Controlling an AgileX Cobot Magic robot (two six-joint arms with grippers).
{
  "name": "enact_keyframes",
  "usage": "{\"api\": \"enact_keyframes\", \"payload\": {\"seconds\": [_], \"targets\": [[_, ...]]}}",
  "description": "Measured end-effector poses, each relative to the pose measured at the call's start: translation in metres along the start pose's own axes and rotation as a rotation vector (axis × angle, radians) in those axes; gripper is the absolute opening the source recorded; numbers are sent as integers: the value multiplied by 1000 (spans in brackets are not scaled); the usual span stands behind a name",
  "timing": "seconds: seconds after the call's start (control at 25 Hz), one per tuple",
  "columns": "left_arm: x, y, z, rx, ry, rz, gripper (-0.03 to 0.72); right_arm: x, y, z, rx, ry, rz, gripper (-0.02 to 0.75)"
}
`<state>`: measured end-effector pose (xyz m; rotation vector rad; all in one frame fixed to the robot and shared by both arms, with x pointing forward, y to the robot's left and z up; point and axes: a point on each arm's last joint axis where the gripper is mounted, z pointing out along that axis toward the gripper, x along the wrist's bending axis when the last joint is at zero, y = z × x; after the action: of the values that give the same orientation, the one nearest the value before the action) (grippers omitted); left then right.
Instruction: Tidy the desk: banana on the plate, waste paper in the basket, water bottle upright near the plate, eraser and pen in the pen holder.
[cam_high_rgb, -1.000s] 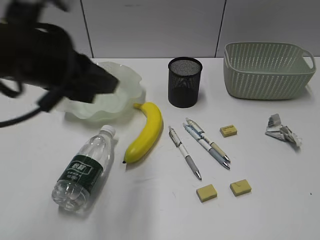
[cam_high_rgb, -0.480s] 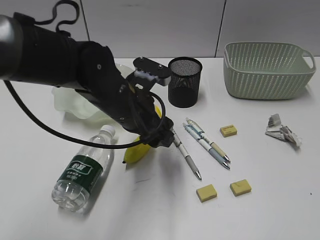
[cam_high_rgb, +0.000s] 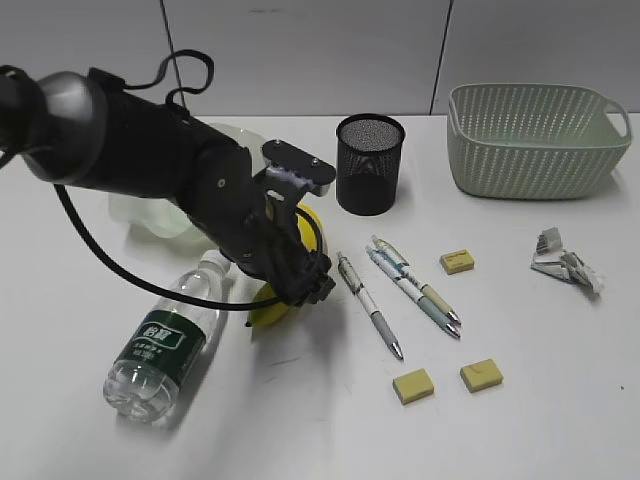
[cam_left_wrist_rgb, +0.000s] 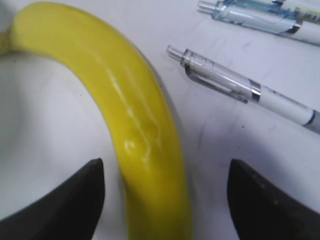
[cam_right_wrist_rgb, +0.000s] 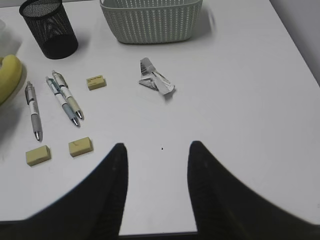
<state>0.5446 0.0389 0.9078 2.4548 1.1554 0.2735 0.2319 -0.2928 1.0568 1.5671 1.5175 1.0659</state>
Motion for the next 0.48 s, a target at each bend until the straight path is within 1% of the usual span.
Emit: {"api": "enact_keyframes", "payload": {"seconds": [0.08, 0.16, 0.2, 0.28, 0.32, 0.36, 0.48], "targets": [[0, -1, 9, 16, 3, 4, 562, 0, 0, 0, 0, 2, 1, 330], [1, -4, 15, 31, 9, 18, 525, 0, 0, 0, 0, 2, 1, 330], [1, -5, 17, 39, 10, 21, 482, 0, 0, 0, 0, 2, 1, 330], [1, -7, 19, 53, 13, 26, 350, 0, 0, 0, 0, 3, 2, 330], [1, -7, 18, 57, 14, 27, 310, 0, 0, 0, 0, 3, 2, 330], [1, -7, 18, 61, 14, 27, 320, 0, 0, 0, 0, 4, 2, 330], [0, -5, 11, 57, 6, 6, 319, 0, 0, 0, 0, 4, 2, 330]]}}
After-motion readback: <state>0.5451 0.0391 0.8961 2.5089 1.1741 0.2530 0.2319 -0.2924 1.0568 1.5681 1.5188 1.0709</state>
